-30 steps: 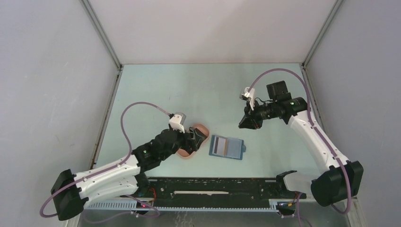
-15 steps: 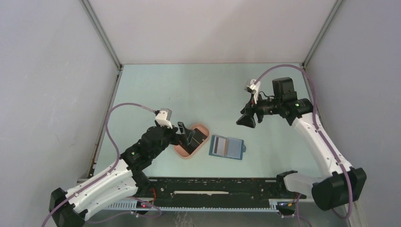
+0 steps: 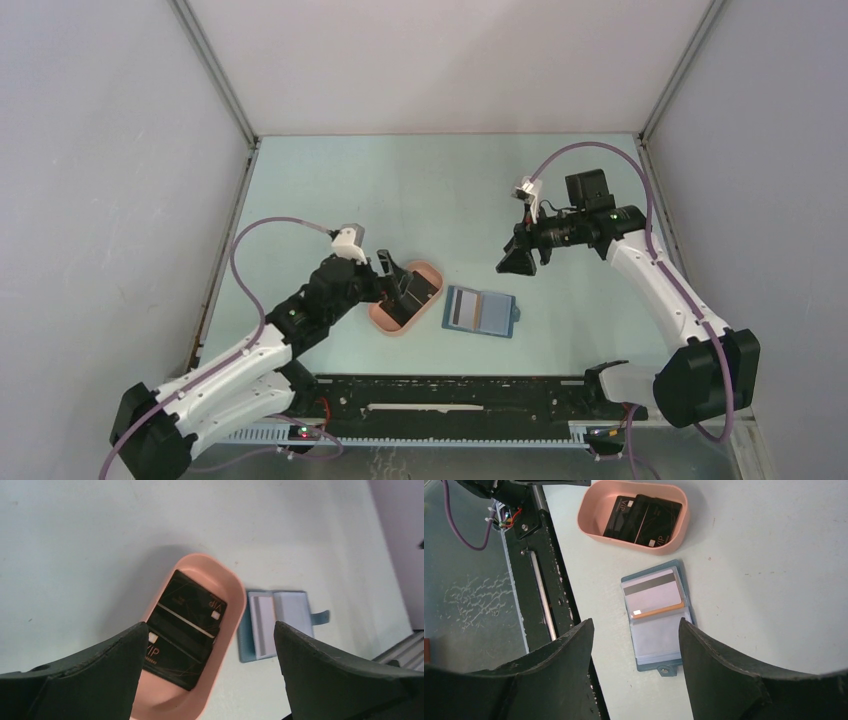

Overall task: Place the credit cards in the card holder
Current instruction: Insert the credit card into the card holder, then pick up the credit card from the storage box.

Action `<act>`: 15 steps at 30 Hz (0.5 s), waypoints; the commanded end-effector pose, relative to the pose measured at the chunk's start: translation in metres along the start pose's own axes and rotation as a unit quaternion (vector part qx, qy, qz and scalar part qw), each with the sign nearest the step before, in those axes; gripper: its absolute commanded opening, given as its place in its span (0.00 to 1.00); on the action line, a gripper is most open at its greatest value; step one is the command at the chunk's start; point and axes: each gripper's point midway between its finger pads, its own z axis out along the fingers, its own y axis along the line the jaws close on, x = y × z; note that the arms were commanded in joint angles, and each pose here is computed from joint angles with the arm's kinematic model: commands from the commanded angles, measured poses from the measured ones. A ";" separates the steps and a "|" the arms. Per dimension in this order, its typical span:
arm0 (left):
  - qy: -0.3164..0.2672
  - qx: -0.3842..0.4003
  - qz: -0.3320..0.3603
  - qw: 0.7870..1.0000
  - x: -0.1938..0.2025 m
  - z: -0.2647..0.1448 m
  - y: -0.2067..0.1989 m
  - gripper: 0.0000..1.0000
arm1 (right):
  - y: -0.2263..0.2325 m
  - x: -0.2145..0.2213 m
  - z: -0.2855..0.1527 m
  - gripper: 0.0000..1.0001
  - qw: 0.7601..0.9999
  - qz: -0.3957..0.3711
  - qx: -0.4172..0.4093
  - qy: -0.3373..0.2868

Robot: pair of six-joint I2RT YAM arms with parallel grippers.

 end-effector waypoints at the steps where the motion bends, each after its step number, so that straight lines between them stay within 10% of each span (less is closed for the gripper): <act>1: 0.005 -0.044 -0.016 0.999 -0.009 0.007 0.007 1.00 | 0.001 -0.008 -0.005 0.72 1.000 -0.018 0.002 -0.019; 15: 0.025 -0.151 0.006 0.988 -0.016 0.021 0.033 1.00 | -0.003 -0.003 -0.002 0.72 1.000 -0.008 0.001 -0.011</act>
